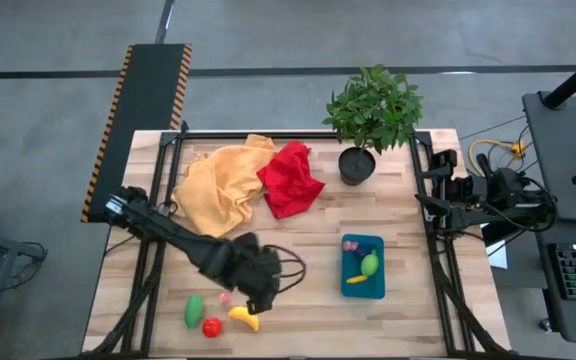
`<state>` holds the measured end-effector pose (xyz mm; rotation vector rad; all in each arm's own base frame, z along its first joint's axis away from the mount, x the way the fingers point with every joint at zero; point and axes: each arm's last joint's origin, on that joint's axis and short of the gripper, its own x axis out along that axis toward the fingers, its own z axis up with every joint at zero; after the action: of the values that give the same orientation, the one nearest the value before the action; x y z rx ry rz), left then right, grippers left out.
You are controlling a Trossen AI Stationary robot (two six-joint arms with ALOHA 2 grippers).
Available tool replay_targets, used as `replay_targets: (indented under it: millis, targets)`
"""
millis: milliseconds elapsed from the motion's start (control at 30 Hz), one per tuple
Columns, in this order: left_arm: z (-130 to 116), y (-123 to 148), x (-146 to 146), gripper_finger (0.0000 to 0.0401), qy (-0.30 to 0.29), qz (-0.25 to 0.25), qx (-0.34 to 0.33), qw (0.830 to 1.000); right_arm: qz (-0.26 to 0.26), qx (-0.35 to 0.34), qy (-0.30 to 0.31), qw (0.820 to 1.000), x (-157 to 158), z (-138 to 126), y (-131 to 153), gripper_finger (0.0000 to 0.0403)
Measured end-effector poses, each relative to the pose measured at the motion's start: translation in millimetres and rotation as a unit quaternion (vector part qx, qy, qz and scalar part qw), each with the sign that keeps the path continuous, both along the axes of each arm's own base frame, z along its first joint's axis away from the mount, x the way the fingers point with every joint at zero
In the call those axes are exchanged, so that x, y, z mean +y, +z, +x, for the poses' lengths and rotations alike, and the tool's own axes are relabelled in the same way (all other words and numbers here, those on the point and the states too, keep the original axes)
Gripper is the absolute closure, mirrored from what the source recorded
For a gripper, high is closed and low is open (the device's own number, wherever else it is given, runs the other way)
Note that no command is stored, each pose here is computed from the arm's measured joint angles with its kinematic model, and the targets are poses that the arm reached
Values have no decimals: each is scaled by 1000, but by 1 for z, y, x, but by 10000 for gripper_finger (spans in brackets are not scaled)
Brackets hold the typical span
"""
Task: Pick and placing Produce into tupperware
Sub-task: Put the peach into the blue bin
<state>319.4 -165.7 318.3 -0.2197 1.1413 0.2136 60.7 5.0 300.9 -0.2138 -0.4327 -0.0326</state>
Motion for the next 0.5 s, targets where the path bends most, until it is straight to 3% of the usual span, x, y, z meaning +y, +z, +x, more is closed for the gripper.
replay_targets:
  millis: [133,300,500]
  targets:
    - [-16,-16,-9,122,109,-16,48,993,0,0,0,1000,0,0,0,179]
    - [-27,-44,-15,122,243,-69,104,962,0,0,0,1000,0,0,0,179]
    - [-45,-83,-16,122,297,-80,210,928,0,0,0,1000,0,0,0,179]
